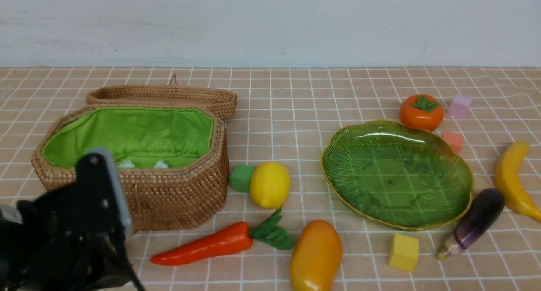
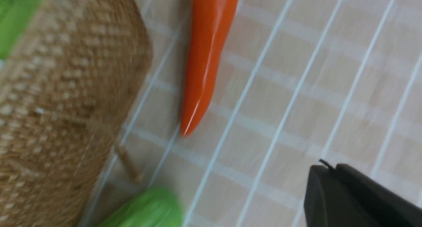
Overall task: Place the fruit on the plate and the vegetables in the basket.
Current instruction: Take a chayote with your left arm and place it on the basket on the left, then use the left arm to grab a carrot and put it into the left basket, then use the right arm to grab a mango and put it into the right plate
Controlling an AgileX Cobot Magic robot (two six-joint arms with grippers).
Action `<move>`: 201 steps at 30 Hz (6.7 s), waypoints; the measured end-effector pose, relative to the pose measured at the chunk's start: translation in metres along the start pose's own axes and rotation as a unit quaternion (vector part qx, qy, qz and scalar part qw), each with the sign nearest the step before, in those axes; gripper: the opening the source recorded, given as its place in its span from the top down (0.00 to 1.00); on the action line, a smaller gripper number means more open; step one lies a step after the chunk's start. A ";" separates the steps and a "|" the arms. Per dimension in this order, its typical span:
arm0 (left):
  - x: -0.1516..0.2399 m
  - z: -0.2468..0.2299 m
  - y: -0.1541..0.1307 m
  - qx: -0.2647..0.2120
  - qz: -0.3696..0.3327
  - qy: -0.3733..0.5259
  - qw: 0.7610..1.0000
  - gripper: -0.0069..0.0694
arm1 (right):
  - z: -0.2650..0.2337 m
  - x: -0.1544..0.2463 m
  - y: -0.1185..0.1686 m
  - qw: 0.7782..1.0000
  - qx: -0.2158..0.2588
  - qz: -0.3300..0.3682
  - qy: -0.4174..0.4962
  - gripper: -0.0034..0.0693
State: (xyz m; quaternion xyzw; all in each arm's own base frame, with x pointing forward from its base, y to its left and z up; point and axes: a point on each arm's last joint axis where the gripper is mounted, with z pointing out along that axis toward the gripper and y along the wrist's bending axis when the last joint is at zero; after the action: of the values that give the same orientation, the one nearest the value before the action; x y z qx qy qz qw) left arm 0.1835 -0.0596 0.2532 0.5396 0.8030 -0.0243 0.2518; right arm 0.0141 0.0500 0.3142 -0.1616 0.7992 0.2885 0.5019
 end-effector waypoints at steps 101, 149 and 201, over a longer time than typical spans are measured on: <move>-0.127 0.162 0.005 -0.023 0.009 0.095 0.995 0.41 | -0.015 -0.042 0.016 0.997 -0.017 -0.059 -0.051 0.70; -0.088 -0.114 0.017 -0.141 -0.360 -0.202 0.900 0.93 | 0.080 -0.098 -0.044 0.963 0.057 0.123 0.234 0.69; 0.012 -0.112 -0.079 -0.108 -0.303 -0.404 0.856 0.93 | 0.357 -0.104 -0.160 0.886 0.317 0.152 0.303 0.22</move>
State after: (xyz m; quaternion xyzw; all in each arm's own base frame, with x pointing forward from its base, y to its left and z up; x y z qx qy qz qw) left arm 0.0685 -0.0473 0.3275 0.1816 0.7519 -0.2287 0.5911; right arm 0.4006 0.1442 0.2418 0.0500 0.9760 0.0294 0.2099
